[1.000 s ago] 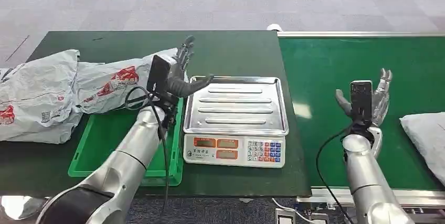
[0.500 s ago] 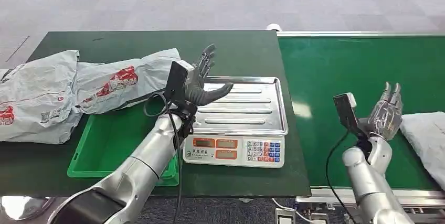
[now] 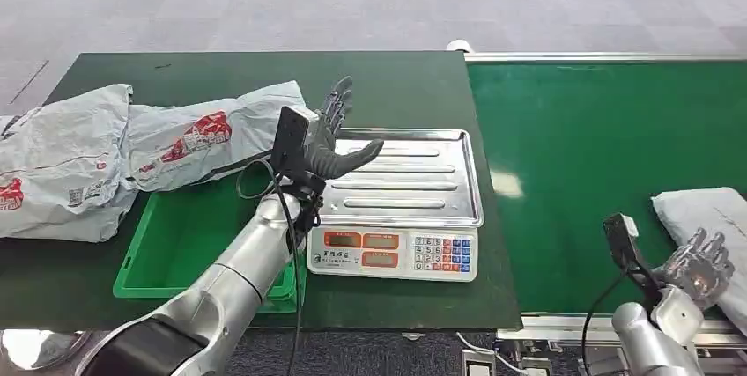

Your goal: Moved the parcel from conveyor to table for the left to box.

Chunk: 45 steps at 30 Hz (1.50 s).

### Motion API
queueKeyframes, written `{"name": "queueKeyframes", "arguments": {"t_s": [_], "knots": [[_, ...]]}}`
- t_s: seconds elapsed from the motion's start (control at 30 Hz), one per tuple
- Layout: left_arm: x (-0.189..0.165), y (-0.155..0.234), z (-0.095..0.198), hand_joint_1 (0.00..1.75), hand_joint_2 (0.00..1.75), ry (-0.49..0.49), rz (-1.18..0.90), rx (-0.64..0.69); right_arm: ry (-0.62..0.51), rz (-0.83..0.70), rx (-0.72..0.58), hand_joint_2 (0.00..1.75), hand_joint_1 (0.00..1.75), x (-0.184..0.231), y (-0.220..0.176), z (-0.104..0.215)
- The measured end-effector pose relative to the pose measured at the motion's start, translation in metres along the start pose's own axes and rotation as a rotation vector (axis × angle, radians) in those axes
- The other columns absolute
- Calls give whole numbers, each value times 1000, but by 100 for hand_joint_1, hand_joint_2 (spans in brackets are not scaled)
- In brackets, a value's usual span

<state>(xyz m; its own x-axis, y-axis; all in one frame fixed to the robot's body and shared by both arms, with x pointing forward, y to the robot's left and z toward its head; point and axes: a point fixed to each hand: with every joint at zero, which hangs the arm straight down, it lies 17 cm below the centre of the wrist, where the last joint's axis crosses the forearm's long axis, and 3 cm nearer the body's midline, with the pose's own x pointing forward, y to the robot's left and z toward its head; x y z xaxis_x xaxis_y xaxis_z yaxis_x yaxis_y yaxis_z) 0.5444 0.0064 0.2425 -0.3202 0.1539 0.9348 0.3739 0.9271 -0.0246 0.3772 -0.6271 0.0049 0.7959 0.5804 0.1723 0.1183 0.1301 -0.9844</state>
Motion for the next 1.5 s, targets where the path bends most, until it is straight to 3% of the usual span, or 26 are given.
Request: {"name": "queueKeyframes", "arguments": {"t_s": [0.2,0.6,1.5], "knots": [[-4,6,3,0,175,8,-10,18,63,87,77,175,0,-27,14,0],[-8,19,8,0,175,9,-26,43,103,109,123,175,0,-56,20,-4],[-15,39,18,0,175,20,-36,84,95,117,122,175,0,-42,17,-10]]}}
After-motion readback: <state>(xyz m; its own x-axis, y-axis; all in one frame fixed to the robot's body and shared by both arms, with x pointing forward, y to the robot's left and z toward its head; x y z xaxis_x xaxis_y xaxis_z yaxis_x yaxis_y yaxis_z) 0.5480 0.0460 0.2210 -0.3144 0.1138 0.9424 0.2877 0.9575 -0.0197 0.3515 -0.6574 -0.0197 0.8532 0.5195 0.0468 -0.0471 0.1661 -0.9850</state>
